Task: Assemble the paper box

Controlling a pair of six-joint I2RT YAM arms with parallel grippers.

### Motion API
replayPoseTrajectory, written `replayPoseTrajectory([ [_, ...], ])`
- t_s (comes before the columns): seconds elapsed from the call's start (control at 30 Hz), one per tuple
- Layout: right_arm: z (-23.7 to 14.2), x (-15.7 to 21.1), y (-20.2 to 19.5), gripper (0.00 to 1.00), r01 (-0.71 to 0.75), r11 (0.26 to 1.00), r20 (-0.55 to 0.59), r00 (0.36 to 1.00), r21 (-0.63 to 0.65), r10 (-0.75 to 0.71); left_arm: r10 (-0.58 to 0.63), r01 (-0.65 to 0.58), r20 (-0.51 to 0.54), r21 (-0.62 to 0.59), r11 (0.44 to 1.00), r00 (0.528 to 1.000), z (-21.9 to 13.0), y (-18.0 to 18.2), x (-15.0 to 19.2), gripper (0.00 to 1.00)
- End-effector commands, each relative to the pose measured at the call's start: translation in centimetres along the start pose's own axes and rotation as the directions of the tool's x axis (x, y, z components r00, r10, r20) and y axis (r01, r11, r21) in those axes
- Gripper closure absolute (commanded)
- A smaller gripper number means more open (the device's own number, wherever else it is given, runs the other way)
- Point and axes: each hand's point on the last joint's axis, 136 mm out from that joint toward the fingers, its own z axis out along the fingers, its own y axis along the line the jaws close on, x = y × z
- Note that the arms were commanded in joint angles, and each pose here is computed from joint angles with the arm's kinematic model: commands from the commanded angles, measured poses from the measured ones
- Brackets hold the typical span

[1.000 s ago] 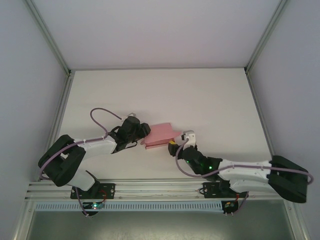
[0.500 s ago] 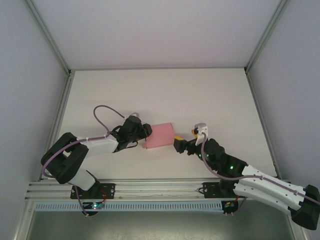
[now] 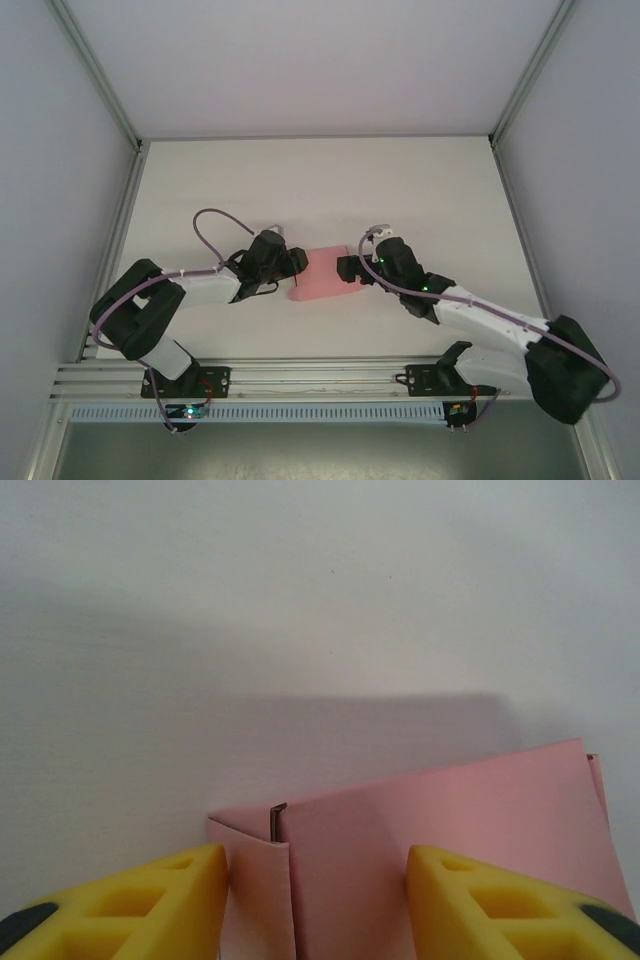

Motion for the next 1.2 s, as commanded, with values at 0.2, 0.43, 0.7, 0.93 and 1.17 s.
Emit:
replayPoseTrajectory([
  [0.2, 4.2, 1.6, 0.3, 0.13, -0.048, 0.995, -0.115, 0.993, -0.084, 0.038, 0.021, -0.024, -0.064, -0.051, 0.998, 0.998, 0.7, 1.9, 1.4, 0.56],
  [0.43, 6.6, 5.1, 0.1, 0.34, -0.159, 0.973, -0.273, 0.956, -0.168, 0.109, 0.017, -0.021, -0.076, -0.049, 0.999, 0.997, 0.9, 2.0, 1.8, 0.58],
  [0.7, 7.7, 7.7, -0.3, 0.63, -0.304, 0.928, -0.344, 0.913, -0.215, 0.220, 0.024, -0.028, -0.086, -0.045, 0.999, 0.996, 1.1, 2.0, 1.9, 0.63],
  [0.93, 7.7, 7.6, -0.5, 0.76, -0.336, 0.913, -0.329, 0.910, -0.232, 0.251, 0.030, -0.032, -0.087, -0.028, 0.999, 0.996, 1.1, 1.6, 1.9, 0.68],
  [1.17, 6.8, 5.8, 0.0, 0.50, -0.310, 0.918, -0.301, 0.925, -0.246, 0.232, 0.025, -0.026, -0.073, -0.011, 1.000, 0.997, 1.0, 1.3, 1.6, 0.70],
])
